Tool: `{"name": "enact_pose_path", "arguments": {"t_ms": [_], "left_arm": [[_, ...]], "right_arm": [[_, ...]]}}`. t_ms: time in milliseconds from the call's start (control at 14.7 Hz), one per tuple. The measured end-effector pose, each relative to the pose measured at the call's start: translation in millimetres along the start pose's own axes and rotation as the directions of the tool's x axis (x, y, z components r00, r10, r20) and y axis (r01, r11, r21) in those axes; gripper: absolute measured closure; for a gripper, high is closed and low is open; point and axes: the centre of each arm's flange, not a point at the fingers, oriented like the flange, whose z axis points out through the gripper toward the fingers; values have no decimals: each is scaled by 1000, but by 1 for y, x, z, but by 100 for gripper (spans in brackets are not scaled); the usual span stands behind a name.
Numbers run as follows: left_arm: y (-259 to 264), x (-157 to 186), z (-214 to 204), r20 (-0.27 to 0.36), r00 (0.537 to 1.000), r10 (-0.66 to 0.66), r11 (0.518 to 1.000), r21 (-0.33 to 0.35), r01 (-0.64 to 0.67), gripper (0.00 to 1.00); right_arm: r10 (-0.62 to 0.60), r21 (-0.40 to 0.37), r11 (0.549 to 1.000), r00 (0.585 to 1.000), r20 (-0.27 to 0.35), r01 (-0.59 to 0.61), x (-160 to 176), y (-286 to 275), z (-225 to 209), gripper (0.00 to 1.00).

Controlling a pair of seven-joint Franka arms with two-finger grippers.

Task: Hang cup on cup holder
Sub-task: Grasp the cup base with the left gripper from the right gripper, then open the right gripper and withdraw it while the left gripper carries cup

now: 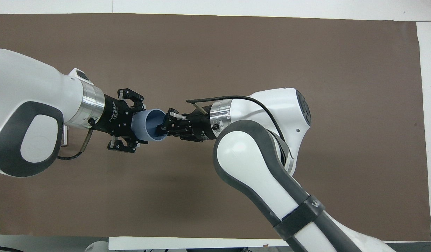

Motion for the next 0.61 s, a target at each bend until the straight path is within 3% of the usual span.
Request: {"name": "enact_pose_path", "arguments": {"t_ms": [205, 273, 409, 477, 614], "left_arm": [[0, 4, 2, -49, 999, 15, 1000, 4, -15, 23], [-1, 8, 1, -97, 995, 27, 1000, 10, -26, 23], [-3, 21, 0, -227, 972, 59, 998, 36, -52, 23], [-3, 30, 0, -320, 944, 82, 996, 53, -69, 23], [-7, 51, -4, -538, 832, 135, 989, 119, -84, 23]], "right_arm": [[11, 19, 1000, 999, -32, -10, 13, -1, -17, 43], [22, 30, 999, 998, -54, -21, 23, 1, -30, 33], [31, 35, 999, 991, -127, -27, 52, 9, -75, 11], [10, 1, 1000, 985, -172, -10, 67, 16, -107, 1], [-57, -117, 993, 964, -261, 28, 90, 32, -171, 0]]}}
